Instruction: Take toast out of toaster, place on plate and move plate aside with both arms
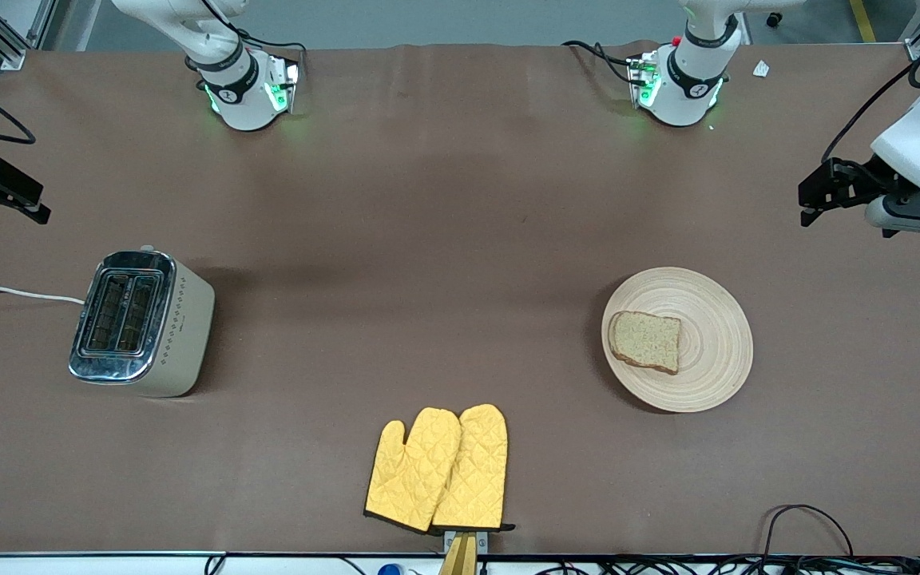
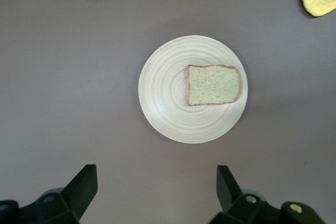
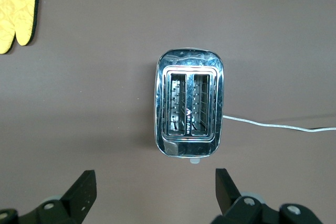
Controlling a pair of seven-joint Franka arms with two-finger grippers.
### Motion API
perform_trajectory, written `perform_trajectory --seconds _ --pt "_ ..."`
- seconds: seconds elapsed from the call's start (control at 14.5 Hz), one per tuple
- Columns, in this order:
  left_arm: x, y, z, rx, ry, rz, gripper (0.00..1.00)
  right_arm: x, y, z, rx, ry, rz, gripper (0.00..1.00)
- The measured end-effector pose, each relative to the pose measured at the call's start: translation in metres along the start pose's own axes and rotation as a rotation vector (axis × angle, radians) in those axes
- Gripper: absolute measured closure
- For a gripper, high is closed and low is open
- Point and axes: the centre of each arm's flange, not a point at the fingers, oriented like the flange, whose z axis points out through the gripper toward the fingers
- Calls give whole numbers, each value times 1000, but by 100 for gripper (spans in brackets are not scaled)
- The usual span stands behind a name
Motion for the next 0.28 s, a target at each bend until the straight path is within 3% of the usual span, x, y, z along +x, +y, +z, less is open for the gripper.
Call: perform_trajectory --seconds 0.28 --pt "1 8 0 -11 2 -37 0 0 0 0 0 0 0 0"
